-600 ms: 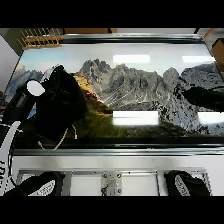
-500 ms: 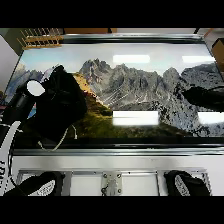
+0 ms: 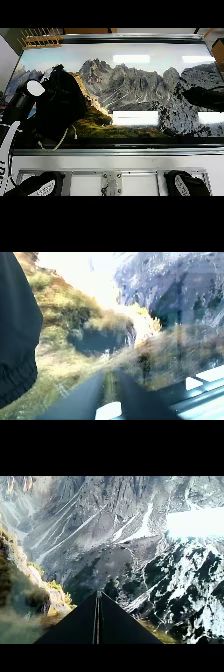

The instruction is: Fold the clothes and pants, and hang the long-sleeved shirts on hangers.

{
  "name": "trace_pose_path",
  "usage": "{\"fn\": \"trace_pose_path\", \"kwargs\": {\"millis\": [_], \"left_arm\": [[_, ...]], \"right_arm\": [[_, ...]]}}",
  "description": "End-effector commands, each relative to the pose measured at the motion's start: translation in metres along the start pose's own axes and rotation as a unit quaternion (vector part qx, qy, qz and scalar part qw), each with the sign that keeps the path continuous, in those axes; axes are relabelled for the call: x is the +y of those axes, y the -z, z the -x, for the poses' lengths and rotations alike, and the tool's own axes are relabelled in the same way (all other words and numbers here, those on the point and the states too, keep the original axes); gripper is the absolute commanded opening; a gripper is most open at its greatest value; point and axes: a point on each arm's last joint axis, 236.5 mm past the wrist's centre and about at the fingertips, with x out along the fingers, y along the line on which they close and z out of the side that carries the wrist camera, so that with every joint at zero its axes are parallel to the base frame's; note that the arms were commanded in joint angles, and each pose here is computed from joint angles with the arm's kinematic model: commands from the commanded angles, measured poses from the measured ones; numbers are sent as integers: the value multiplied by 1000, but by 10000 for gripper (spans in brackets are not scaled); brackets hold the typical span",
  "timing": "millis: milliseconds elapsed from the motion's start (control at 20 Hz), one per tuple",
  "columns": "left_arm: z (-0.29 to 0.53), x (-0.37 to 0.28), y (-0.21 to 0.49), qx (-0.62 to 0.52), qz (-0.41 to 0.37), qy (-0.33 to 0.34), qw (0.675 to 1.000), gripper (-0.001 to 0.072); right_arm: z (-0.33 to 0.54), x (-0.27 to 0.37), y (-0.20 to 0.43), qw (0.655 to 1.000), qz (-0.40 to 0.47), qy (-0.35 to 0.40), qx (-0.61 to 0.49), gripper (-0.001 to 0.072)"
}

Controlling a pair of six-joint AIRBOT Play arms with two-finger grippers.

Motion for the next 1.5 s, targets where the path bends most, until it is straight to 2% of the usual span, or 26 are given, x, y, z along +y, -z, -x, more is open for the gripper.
{"fn": "trace_pose_path", "kwargs": {"millis": [0, 100, 200, 400, 700, 750, 800, 850, 950, 1050, 1150, 1300, 1450], "left_arm": [[12, 30, -23, -37, -31, -55, 997, 678], [31, 79, -36, -50, -50, -148, 986, 678], [38, 125, -33, -53, -23, -221, 974, 678], [-28, 142, 0, -8, 29, -190, 981, 678], [-101, 143, 20, 75, 16, -187, 979, 675], [-105, 144, 24, 91, 22, -189, 978, 494], [-106, 142, 26, 103, 29, -187, 976, 155], [-105, 138, 22, 108, 32, -183, 977, 11], [-92, 97, -4, 85, 24, -142, 986, 10], [-68, 14, -41, 24, -22, -62, 998, 11], [-48, -67, -65, -37, -84, -8, 996, 11], [-49, -164, -66, -78, -159, 52, 983, 11], [-88, -222, -53, -75, -199, 85, 973, 11]], "right_arm": [[0, 0, 0, 1000, 0, 0, 0, 31], [0, 0, 0, 1000, 0, 0, 0, 31], [0, 0, 0, 1000, 0, 0, 0, 31], [0, 0, 0, 1000, 0, 0, 0, 31], [0, 0, 0, 1000, 0, 0, 0, 31], [0, 0, 0, 1000, 0, 0, 0, 31], [0, 0, 0, 1000, 0, 0, 0, 31], [0, 0, 0, 1000, 0, 0, 0, 31], [0, 0, 0, 1000, 0, 0, 0, 31], [0, 0, 0, 1000, 0, 0, 0, 31], [0, 0, 0, 1000, 0, 0, 0, 31], [0, 0, 0, 1000, 0, -1, 0, 31], [0, 0, 0, 1000, 0, 0, 0, 31]]}}
